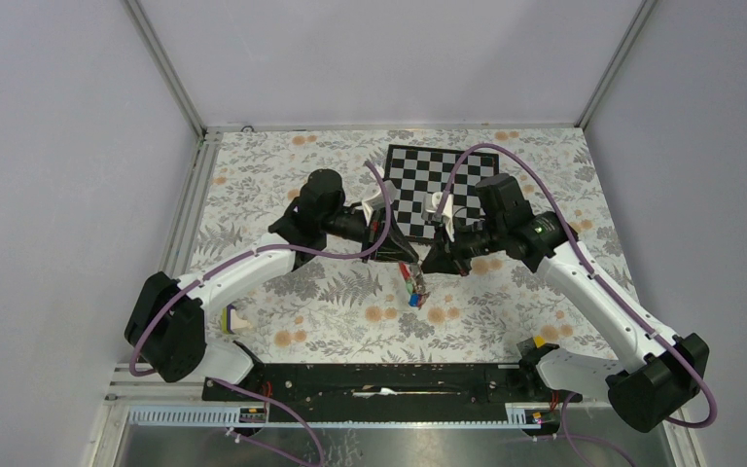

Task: Put the keys on the keyring

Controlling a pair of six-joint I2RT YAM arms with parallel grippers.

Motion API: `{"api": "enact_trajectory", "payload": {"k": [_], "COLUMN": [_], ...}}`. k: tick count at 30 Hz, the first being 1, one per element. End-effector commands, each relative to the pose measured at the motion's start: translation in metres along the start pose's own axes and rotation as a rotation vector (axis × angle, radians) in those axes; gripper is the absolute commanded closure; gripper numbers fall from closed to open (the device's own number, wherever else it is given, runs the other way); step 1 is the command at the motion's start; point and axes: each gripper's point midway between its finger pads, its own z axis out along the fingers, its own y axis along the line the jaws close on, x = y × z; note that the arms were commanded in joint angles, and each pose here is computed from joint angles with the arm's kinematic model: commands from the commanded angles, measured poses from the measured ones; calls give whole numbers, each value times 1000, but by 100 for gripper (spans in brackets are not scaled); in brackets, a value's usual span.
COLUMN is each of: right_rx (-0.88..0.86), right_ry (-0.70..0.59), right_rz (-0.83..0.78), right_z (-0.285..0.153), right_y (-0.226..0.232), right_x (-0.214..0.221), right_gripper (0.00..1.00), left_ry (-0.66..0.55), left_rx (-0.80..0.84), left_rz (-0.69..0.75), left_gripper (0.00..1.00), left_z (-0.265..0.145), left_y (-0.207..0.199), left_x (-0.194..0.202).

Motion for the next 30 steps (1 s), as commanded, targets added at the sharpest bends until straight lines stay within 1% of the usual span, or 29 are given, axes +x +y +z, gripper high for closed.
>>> {"api": "enact_trajectory", "payload": {"k": [1,9,12,15,21,23,26,30], "right_rx": [-21,-51,-61,-67,-44,-16,16,48], "right_ry": [-38,-50,-56,-63,-76,-81,-98,-126], "right_rz": [-9,28,40,56,47,28,0,-26], "right_z": [1,6,8,11,8,3,-7,-20], "right_y": [3,4,4,3,1,-1,-1,0], "right_x": [-4,-6,-5,-4,-11,-15,-21,-28], "right_gripper": [99,100,98,93,75,71,68,66], "left_ry": [-45,-42,-40,-39,-36,-34,-31,-28], "left_rx": [42,34,33,35,39,43,54,63], "left_rz": [117,113,110,108,108,110,114,114], "left_gripper": [100,100,100,100,100,100,100,100], "left_z": [-3,-2,-2,-2,-1,-1,-2,-2], "left_y": [-15,-11,-10,-10,-10,-11,-13,-14], "left_x": [-26,-21,-19,-17,-14,-13,-13,-13]}}
